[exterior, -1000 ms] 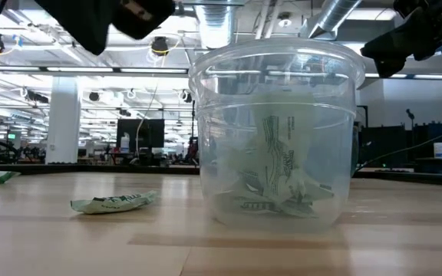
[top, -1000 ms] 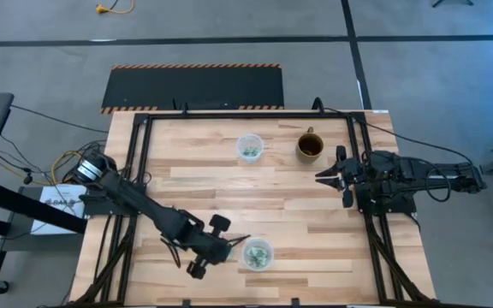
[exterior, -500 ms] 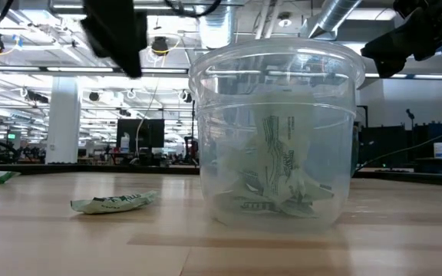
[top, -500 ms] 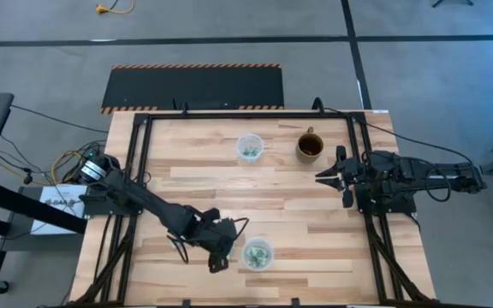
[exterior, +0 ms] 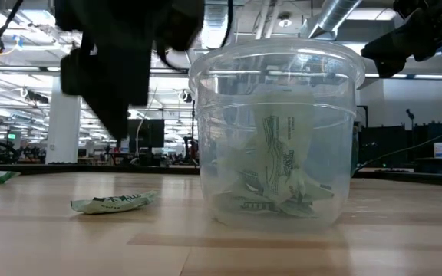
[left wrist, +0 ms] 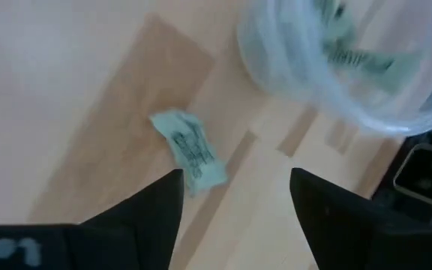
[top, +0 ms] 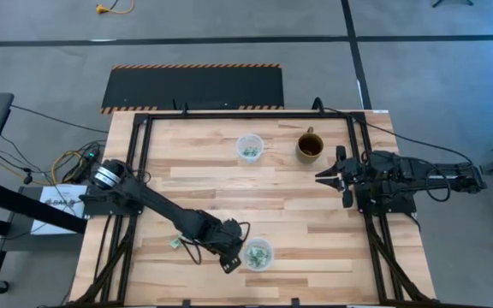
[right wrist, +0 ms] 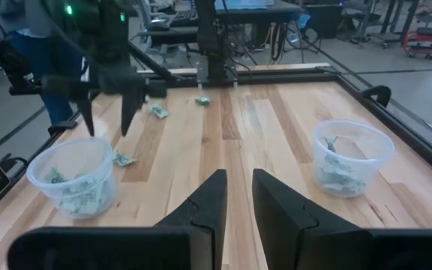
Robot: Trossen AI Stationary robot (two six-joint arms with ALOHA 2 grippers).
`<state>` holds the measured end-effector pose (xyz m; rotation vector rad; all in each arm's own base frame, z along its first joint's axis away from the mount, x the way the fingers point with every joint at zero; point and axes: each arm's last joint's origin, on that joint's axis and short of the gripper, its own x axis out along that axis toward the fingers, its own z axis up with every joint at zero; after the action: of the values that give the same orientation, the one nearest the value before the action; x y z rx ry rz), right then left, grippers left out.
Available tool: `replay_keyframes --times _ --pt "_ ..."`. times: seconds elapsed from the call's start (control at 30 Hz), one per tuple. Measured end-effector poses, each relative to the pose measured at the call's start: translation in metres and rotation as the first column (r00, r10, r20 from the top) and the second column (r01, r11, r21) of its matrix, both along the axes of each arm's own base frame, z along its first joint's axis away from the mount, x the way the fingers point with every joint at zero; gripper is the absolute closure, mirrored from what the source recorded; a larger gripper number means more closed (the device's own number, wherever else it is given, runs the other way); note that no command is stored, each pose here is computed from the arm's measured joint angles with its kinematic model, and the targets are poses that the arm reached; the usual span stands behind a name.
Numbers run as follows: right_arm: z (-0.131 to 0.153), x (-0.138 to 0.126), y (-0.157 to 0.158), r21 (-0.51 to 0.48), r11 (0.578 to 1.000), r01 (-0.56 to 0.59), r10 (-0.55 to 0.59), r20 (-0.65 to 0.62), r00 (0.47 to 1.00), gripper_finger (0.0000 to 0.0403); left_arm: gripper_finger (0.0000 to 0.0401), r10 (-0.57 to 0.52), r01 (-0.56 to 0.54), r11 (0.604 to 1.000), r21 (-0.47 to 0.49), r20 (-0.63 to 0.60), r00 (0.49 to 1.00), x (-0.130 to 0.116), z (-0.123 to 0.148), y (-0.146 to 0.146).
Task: Pick and place Stevia / Truvia into bins
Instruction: Put the stevia packet into the top transparent container
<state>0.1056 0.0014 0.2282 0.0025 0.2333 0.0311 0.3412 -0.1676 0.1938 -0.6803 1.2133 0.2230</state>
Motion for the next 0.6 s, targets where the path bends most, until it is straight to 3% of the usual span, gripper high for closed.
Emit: replay_keyframes --times 0.27,0.6 --pt "0.0 0.0 0.0 0.0 1.0 0.0 0.0 -0.001 1.0 0.0344 0.0168 0.013 -0.025 0.998 -0.066 -0.177 0.984 0.008 -0.035 0.008" --pt "0.0 0.0 0.0 0.0 1.0 0.0 0.0 -0.003 1.0 0.0344 0.0168 0.053 -0.062 0.997 -0.05 -0.168 0.984 0.014 -0.045 0.009"
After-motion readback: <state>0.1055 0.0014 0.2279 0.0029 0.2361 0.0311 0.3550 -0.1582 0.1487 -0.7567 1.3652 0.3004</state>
